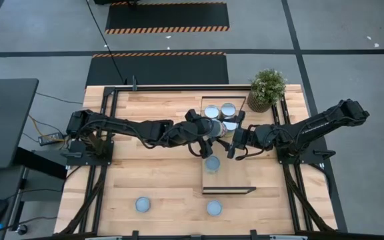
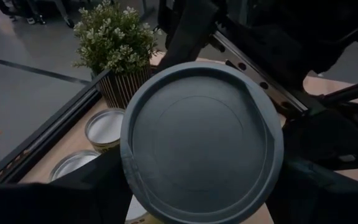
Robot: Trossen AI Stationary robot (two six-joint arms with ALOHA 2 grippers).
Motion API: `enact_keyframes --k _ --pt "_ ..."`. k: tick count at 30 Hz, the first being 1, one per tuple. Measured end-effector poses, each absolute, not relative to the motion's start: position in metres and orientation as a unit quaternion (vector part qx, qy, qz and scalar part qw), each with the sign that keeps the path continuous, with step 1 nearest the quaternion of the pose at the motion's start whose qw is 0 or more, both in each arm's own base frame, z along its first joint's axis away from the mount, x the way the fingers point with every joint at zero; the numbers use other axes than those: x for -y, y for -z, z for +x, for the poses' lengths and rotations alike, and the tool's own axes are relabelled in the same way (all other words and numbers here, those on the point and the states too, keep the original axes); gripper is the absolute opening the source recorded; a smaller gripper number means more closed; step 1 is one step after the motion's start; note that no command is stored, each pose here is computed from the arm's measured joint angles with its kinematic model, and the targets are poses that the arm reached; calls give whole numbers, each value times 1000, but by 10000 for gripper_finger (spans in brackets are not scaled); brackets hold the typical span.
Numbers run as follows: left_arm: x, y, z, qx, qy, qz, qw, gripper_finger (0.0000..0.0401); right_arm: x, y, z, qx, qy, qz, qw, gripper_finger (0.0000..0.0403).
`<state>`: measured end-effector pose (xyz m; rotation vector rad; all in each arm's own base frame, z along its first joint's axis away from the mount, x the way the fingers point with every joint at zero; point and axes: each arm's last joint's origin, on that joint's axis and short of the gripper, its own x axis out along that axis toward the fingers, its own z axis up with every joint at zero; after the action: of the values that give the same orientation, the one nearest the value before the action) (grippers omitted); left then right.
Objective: Pick and place cans onto a shelf
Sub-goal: Put the canned green peas on the shelf
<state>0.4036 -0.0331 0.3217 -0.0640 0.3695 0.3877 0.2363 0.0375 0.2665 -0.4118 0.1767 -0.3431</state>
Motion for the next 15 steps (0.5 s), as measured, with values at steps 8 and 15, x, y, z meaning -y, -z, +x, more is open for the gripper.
enact_keyframes --k 8,15 --pt "33 -322 404 -188 -166 -13 968 291 -37 -266 236 -89 173 -204 959 312" --pt "35 -324 402 -199 -140 38 969 338 -41 -265 234 -99 171 -207 958 313"
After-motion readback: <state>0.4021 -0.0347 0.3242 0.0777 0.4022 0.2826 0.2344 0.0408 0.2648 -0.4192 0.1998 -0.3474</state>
